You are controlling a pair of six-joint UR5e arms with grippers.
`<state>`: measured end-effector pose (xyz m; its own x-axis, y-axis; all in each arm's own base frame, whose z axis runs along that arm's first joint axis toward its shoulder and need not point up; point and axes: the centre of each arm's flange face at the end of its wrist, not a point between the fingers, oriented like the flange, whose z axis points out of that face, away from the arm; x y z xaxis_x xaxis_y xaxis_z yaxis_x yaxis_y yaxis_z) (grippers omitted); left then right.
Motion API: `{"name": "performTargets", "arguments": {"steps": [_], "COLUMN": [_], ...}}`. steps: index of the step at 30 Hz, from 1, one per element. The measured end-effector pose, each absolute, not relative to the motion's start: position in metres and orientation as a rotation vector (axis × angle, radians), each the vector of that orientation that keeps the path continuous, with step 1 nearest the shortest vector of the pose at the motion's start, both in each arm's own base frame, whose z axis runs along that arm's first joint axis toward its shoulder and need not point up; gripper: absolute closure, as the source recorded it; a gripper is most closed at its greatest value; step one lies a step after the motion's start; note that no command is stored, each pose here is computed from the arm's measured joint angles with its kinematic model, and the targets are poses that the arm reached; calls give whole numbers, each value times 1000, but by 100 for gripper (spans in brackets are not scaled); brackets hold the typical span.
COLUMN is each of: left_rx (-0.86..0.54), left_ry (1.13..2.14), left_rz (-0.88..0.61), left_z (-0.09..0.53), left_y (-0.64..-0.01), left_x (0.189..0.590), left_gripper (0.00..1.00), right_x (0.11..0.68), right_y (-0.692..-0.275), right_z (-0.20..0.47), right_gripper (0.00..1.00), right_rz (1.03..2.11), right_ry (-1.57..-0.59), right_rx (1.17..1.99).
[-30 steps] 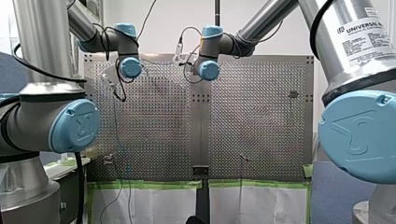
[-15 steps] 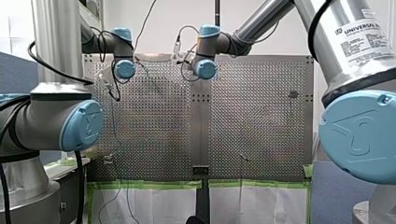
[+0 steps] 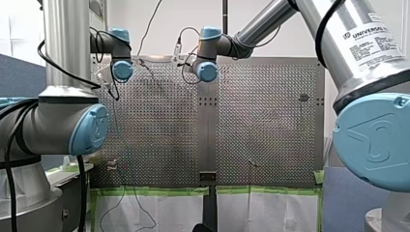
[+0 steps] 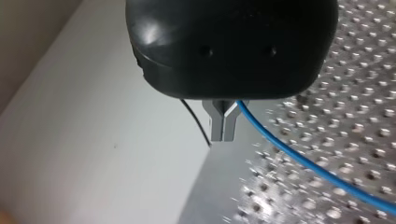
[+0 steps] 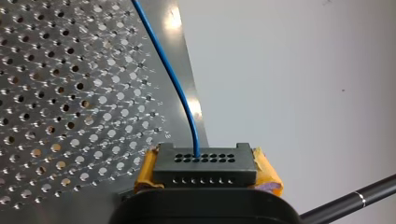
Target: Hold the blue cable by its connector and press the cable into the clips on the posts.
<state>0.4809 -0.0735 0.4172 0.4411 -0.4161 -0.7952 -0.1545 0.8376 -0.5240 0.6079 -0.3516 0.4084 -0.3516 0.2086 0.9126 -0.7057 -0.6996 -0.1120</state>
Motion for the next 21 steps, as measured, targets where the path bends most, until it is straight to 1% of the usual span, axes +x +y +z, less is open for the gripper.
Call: {"name": "performTargets", "arguments": {"steps": [4, 9, 21], "left_rx": [-573, -564, -549], "left_ry": [1117, 1141, 1151], "left_rz": [-177, -176, -177], "left_z": [420, 410, 408], "left_y": [-70, -67, -59], "left_x": [485, 492, 496], "left_gripper": [100, 100, 100], "right_x": [606, 603, 594], "right_y": [-356, -361, -375], "right_z": [410, 407, 404], "right_gripper": [100, 100, 100], "right_rz": [2076, 2056, 2018], "right_ry": [-684, -700, -716], "right_rx": [1296, 1295, 1297]}}
